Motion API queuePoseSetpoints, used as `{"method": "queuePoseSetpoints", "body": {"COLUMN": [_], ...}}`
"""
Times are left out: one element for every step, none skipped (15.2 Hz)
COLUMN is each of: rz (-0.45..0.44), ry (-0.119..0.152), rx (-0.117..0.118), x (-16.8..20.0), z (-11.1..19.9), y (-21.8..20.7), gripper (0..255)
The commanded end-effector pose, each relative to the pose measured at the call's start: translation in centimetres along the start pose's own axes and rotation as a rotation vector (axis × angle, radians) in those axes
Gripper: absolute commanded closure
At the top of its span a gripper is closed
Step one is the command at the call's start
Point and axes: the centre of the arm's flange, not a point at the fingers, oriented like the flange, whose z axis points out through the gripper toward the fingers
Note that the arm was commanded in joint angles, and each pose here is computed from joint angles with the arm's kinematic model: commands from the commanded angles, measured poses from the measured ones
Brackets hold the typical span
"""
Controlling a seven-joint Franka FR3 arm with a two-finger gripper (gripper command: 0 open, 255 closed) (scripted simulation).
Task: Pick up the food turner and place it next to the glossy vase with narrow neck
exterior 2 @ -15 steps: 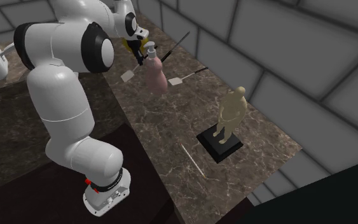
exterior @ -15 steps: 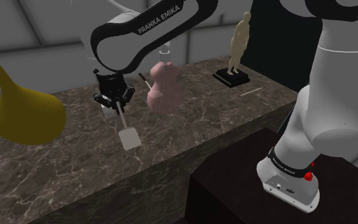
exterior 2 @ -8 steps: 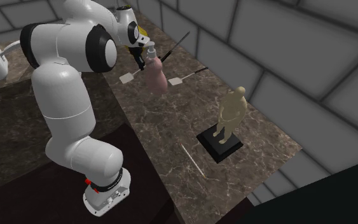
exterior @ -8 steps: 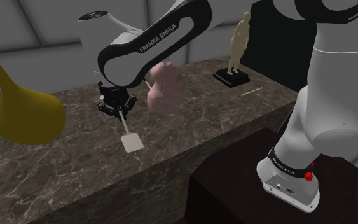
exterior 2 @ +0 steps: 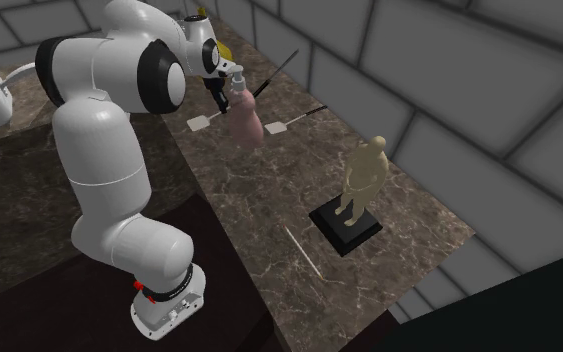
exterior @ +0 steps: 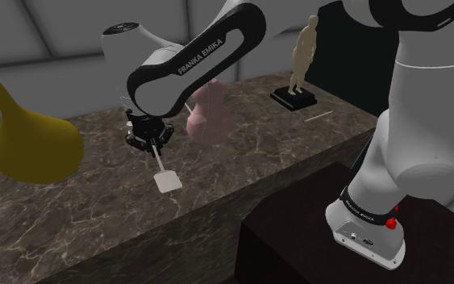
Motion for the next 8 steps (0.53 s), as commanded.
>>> {"method": "queuePoseSetpoints", "body": {"rz": [0.000, 0.000, 0.000, 0.000, 0.000, 0.000, 0.000, 0.000], "ry": [0.000, 0.000, 0.000, 0.000, 0.000, 0.000, 0.000, 0.000], "rx": [0.000, 0.000, 0.000, 0.000, 0.000, 0.000, 0.000, 0.000], "x": [0.0, 0.0, 0.0, 0.0, 0.0, 0.0, 0.0, 0.0], "z": [0.0, 0.0, 0.0, 0.0, 0.0, 0.0, 0.0, -1.3], "y": [0.0, 0.0, 0.0, 0.0, 0.0, 0.0, 0.0, 0.0], "gripper": [255, 0, 0, 0, 0, 0, 0, 0]}}
